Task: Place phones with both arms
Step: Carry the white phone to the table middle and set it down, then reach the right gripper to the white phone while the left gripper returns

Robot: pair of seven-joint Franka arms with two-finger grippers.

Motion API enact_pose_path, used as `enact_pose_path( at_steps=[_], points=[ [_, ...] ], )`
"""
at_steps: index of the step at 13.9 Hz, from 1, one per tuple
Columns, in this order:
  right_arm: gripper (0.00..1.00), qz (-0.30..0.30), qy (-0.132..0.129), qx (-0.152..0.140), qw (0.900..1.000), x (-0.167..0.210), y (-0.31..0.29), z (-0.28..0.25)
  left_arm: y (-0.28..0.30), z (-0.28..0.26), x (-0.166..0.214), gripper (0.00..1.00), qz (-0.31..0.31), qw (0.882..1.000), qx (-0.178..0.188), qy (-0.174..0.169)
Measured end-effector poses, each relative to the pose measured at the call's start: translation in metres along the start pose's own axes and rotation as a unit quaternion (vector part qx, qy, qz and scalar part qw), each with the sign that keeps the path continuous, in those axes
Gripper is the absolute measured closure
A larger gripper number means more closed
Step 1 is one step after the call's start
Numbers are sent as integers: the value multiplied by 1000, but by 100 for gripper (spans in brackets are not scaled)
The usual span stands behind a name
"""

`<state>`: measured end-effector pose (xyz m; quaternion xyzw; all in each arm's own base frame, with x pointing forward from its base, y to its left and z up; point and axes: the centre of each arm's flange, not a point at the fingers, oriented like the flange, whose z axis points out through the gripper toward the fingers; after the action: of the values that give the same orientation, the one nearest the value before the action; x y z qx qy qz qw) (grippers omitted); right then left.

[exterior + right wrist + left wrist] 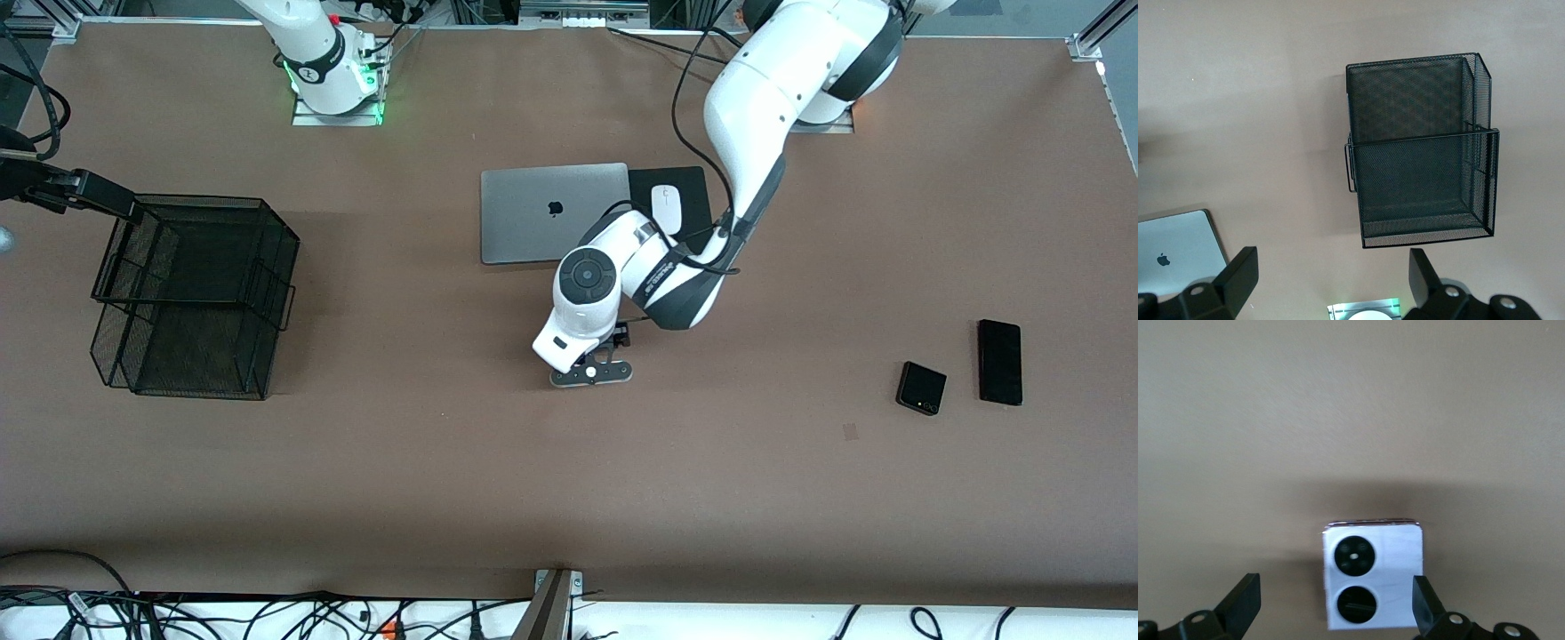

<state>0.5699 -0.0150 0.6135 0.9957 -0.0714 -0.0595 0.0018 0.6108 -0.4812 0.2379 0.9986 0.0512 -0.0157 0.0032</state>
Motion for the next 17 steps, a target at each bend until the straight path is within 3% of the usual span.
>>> enact_pose_path(
  at_steps=[4, 6, 12, 17],
  points=[
    [0, -8, 0, 0, 1000, -1, -8, 0, -41, -30, 35, 0, 50, 999, 5, 5],
    [0, -29, 1, 1, 1000, -4, -33, 0, -65, -29, 48, 0, 77, 997, 18, -12],
    [0, -77, 42, 0, 996, -3, -158, 24, -116, -36, 79, 0, 110, 993, 26, -29],
    [0, -59, 63, 5, 996, 1, -291, 106, -160, -56, 102, 0, 91, 995, 30, -30]
  ],
)
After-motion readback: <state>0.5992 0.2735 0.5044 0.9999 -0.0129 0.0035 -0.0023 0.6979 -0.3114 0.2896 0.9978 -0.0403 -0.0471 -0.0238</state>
